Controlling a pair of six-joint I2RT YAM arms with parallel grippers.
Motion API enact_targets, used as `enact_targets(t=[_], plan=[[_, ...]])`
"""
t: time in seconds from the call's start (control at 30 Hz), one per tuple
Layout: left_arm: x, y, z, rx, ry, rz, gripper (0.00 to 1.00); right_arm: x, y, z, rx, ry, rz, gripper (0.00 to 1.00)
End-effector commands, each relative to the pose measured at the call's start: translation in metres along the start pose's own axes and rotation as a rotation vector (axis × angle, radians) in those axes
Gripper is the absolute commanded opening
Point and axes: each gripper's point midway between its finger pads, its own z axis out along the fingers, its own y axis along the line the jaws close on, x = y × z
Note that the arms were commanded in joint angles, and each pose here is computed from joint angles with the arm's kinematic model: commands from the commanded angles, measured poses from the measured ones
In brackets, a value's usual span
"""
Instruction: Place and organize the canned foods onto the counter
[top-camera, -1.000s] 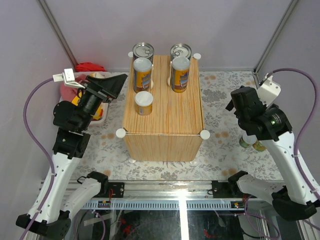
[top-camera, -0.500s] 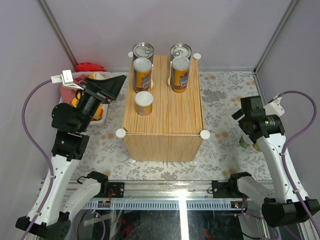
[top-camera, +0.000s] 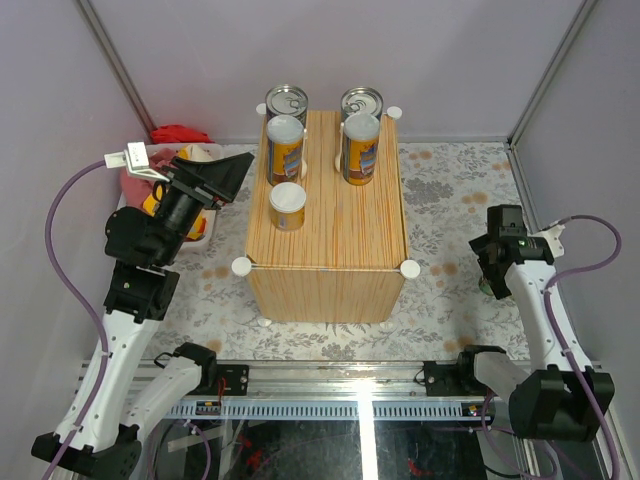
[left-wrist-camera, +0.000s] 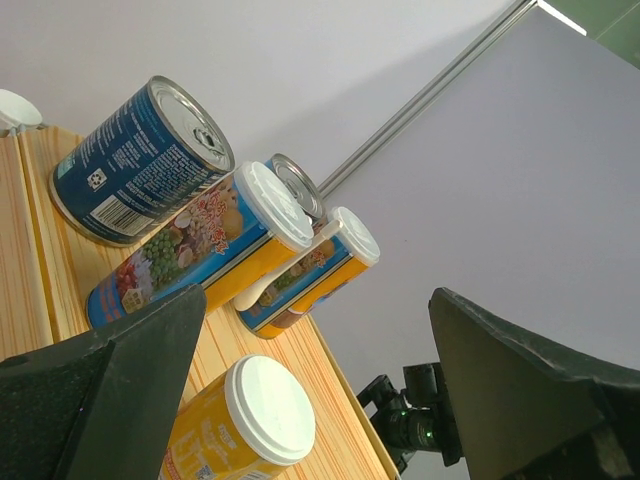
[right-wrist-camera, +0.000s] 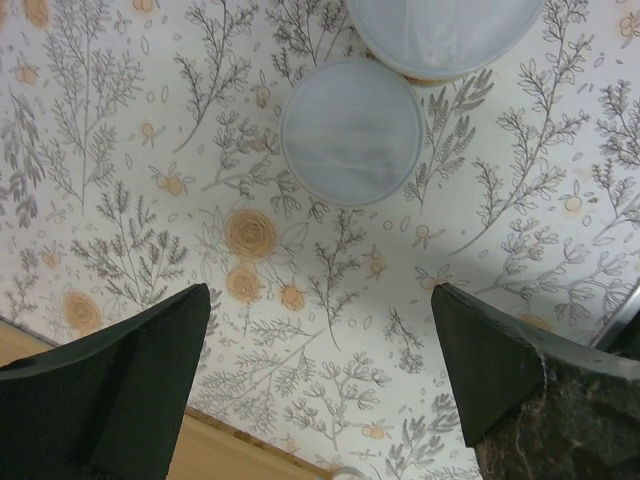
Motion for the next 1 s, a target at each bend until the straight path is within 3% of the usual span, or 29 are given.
enact_targets(t=[0.0,0.33,0.8,0.97], plan=[[-0.001,-0.003,-0.002,0.018,-0.007,0.022,0.94,-0.017,0.014,0.01,-0.016,-0.056,0.085,1.0],[0.0,-0.002,-0.001,0.017,-0.004,0.018,0.94,-0.03,0.003,0.037,0.062,-0.077,0.135,0.99],[0.006,0.005,0.002,0.002,0.014,0.017,0.94,-0.02,0.0,0.079,0.115,0.025,0.202,1.0],[0.01,0.011,0.003,-0.01,0.022,0.015,0.94,-0.018,0.0,0.088,0.115,0.025,0.184,0.95]])
